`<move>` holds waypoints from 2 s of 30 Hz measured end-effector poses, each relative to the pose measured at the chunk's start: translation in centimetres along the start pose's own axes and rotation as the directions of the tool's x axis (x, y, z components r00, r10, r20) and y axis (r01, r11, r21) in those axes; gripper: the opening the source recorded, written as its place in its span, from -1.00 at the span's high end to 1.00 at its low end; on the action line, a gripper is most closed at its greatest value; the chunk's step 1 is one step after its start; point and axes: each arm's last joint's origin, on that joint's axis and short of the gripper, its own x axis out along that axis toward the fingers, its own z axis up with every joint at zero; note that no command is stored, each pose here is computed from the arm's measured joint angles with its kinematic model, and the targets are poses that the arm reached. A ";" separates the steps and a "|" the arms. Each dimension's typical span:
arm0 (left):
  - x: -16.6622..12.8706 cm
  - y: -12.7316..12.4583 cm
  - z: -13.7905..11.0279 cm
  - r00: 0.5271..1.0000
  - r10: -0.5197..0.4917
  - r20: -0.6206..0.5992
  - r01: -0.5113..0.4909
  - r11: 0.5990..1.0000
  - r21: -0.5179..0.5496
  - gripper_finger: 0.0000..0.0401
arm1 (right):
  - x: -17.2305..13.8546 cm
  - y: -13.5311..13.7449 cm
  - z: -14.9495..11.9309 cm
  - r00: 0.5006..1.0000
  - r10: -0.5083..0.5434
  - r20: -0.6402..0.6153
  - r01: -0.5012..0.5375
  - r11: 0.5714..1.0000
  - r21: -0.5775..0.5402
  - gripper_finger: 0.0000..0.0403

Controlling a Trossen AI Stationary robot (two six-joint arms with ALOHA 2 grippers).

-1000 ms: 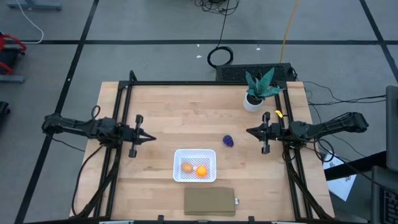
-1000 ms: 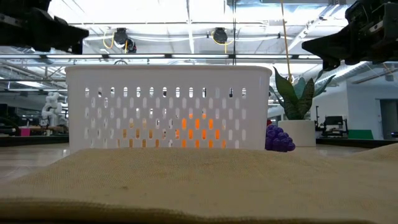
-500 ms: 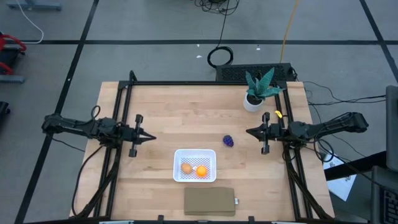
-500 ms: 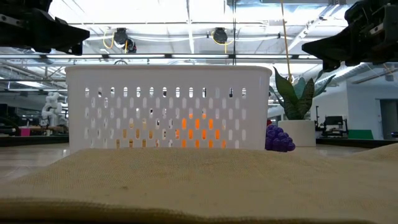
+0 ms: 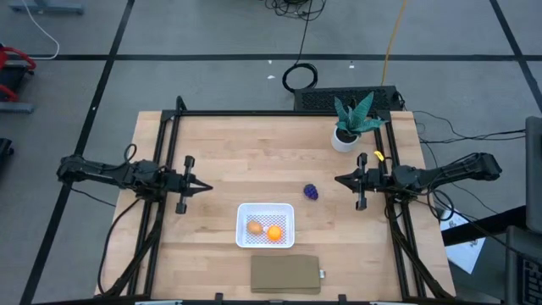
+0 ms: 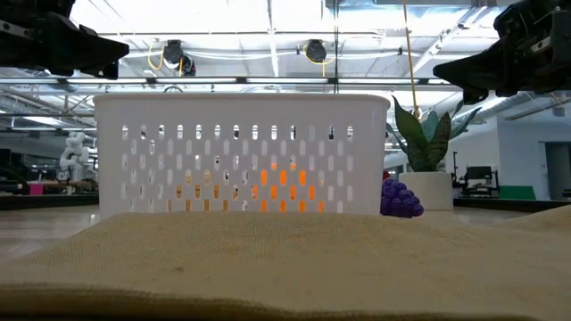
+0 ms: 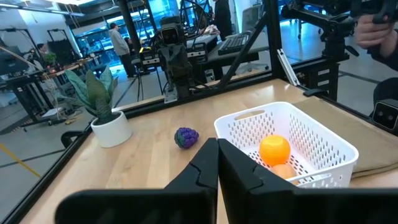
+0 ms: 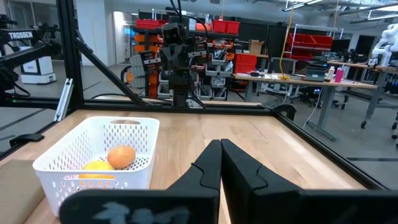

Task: Pick and placing Produce into tupperware
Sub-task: Put the blackberry into the basket

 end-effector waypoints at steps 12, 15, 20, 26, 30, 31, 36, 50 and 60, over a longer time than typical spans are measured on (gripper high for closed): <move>0.0 0.0 0.0 1.000 0.000 0.000 0.000 1.000 0.000 0.95 | 0.0 0.0 0.0 1.000 0.000 0.000 0.000 1.000 0.000 1.00; 0.0 0.0 0.0 1.000 0.000 0.000 0.000 1.000 0.000 0.99 | 0.0 0.0 0.0 1.000 0.000 0.002 0.000 1.000 0.000 1.00; 0.0 0.0 0.0 1.000 0.001 0.001 -0.001 1.000 0.000 0.94 | 0.0 0.0 0.3 1.000 -0.002 0.028 0.002 1.000 0.015 1.00; 0.0 0.0 0.0 1.000 0.000 0.001 0.000 0.999 -0.035 0.86 | 0.0 0.0 0.6 0.998 -0.005 0.057 0.003 1.000 0.022 1.00; 0.0 0.0 0.0 1.000 0.000 0.001 0.000 0.999 -0.051 0.88 | 0.0 -0.1 0.6 0.998 -0.005 0.063 0.004 1.000 0.021 1.00; 0.0 0.0 0.0 1.000 0.000 0.001 0.000 0.999 -0.050 0.89 | 0.0 -0.1 0.6 0.998 -0.005 0.063 0.004 1.000 0.017 1.00; 0.0 0.0 0.0 1.000 0.000 0.001 0.000 1.000 -0.031 0.96 | 0.0 -0.1 0.6 0.998 -0.005 0.062 0.005 1.000 -0.001 1.00; 0.0 0.0 0.0 1.000 0.000 0.002 0.000 1.000 -0.029 0.86 | 0.2 0.0 0.3 1.000 -0.002 0.027 0.003 1.000 -0.011 1.00; 0.0 0.0 0.0 1.000 0.000 0.002 0.000 1.000 -0.029 0.97 | 1.0 0.3 0.2 1.000 0.001 -0.021 -0.001 1.000 -0.010 1.00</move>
